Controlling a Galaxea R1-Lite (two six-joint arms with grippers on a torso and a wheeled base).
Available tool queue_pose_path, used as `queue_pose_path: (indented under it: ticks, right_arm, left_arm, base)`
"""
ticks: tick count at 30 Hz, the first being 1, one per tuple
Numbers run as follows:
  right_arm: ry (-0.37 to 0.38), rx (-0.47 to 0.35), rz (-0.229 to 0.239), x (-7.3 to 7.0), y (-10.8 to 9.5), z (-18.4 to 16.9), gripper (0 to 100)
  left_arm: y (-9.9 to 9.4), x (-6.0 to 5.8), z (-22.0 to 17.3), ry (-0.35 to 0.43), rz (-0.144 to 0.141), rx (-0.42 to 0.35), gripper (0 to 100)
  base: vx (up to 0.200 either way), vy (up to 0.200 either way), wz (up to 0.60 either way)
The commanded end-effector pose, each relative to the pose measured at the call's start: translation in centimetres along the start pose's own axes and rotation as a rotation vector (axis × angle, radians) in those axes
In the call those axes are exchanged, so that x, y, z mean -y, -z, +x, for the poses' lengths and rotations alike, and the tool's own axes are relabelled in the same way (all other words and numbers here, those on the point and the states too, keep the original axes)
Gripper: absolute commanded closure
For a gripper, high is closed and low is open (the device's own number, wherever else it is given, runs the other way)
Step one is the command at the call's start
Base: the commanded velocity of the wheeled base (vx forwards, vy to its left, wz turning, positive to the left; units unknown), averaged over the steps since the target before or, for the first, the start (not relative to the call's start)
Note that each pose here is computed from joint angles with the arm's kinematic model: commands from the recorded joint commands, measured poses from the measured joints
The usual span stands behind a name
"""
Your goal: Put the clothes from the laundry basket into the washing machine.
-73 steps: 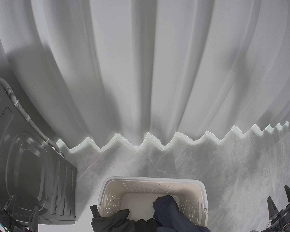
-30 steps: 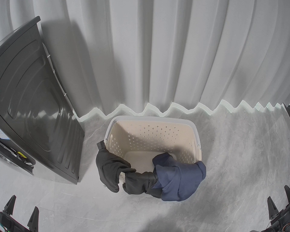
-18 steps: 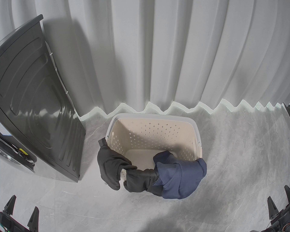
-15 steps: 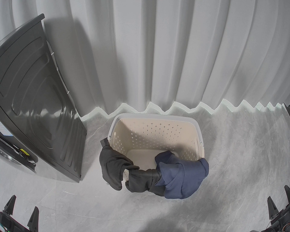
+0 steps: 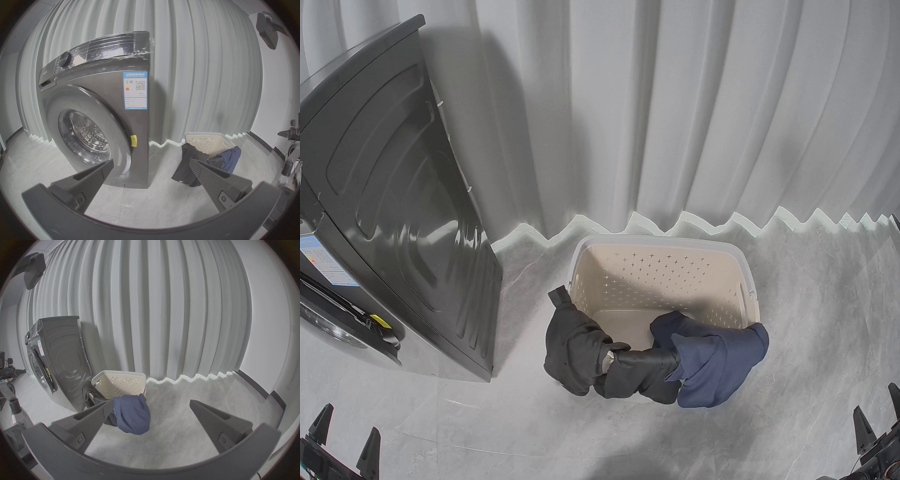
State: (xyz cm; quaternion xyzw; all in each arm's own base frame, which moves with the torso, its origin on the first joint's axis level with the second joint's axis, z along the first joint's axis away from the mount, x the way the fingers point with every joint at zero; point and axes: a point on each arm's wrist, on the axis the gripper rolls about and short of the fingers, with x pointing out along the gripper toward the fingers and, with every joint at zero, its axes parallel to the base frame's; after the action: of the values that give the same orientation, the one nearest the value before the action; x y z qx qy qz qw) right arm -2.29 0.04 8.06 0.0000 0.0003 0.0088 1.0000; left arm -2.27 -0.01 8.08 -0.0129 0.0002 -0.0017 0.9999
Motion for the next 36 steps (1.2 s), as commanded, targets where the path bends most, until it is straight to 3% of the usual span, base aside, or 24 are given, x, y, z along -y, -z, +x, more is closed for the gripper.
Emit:
queue_pose_path:
  ticks: [1,5,11,23,32,36]
  right_arm:
    - [-0.001,-0.015,0.000,0.00,0.45,0.11,0]
    - [-0.001,-0.015,0.000,0.00,0.45,0.11,0]
    - [-0.001,-0.015,0.000,0.00,0.45,0.11,0]
    - [-0.001,-0.015,0.000,0.00,0.45,0.11,0]
    - [-0.001,-0.015,0.000,0.00,0.45,0.11,0]
    - [-0.001,-0.015,0.000,0.00,0.45,0.11,0]
  left_arm:
    - [0.50,-0.01,-0.01,0.000,0.000,-0.001,0]
    - [0.48,-0.01,-0.01,0.000,0.000,0.000,0]
    - [0.48,-0.01,-0.01,0.000,0.000,0.000,0]
    - [0.50,-0.01,-0.01,0.000,0.000,-0.001,0]
    - [0.48,-0.01,-0.01,0.000,0.000,0.000,0]
    - [0.48,-0.01,-0.01,0.001,0.000,0.000,0]
  base:
    - [0.000,0.200,0.00]
    - [0.000,0.200,0.00]
    - [0.000,0.000,0.00]
    - [-0.200,0.000,0.00]
    - [0.000,0.000,0.00]
    - [0.000,0.200,0.00]
